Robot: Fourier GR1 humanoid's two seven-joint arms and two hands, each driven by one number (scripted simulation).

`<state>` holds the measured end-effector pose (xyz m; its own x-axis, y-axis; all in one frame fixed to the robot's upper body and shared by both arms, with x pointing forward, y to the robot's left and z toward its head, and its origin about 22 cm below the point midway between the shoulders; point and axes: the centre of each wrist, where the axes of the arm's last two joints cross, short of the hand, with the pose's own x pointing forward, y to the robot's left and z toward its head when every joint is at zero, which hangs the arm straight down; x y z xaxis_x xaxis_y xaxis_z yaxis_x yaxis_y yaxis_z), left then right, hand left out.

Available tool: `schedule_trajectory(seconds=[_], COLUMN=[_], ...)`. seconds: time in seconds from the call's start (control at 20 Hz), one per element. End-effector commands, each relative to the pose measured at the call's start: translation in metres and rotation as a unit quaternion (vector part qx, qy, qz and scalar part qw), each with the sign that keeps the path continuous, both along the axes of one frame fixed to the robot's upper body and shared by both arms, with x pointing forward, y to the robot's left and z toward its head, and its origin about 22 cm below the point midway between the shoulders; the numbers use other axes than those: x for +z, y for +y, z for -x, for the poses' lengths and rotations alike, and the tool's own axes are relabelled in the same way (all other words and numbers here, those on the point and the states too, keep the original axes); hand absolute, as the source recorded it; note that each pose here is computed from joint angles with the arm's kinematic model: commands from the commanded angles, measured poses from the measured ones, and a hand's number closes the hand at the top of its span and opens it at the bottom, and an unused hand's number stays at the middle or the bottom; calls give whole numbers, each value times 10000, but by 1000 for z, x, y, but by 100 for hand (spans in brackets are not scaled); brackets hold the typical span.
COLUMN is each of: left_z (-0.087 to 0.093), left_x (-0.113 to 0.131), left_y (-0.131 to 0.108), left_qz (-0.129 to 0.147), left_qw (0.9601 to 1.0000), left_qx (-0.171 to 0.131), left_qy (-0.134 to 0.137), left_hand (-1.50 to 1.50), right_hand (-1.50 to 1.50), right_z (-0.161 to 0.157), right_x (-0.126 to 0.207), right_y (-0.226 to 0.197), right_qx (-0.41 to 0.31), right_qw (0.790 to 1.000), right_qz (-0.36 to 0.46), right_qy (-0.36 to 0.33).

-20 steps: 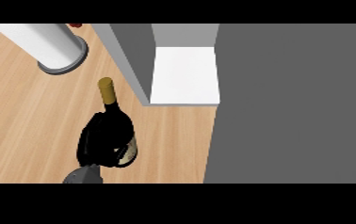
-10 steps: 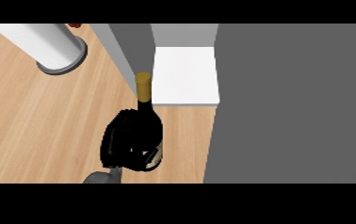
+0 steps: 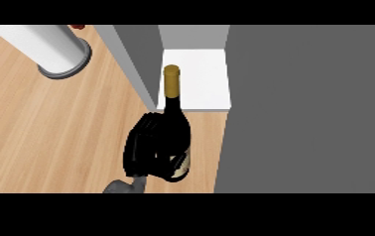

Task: Pick up the wine, place it into the cabinet and close the cabinet

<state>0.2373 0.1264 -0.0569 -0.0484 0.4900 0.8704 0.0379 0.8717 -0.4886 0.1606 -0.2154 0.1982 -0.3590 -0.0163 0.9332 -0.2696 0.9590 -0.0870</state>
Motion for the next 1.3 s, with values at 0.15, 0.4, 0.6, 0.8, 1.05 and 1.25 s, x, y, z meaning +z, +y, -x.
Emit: schedule_trajectory(seconds=[0.15,0.4,0.6,0.8,1.05,1.25], left_z=[0,-12,-31,-45,-60,-78], left_x=[-12,-42,-40,-19,-1,6], left_y=[-8,-14,-25,-39,-36,-50], left_qz=[-27,-94,-144,-184,-178,-196], left_qw=[9995,9993,9990,9996,9992,9989], left_qx=[146,283,429,214,360,421], left_qy=[280,222,42,9,1,25], left_hand=[150,150,150,150,150,150], right_hand=[-150,-150,-150,-150,-150,-150], right_z=[22,-2,-3,-7,-17,-15], right_x=[-4,0,-7,-18,5,-13], right_y=[0,2,2,-5,-13,-11], right_qx=[183,231,229,106,161,262], right_qw=[9998,9996,9997,9997,9998,9992], right_qz=[-56,-172,-82,-231,-122,-285], right_qy=[13,32,33,13,-18,57])
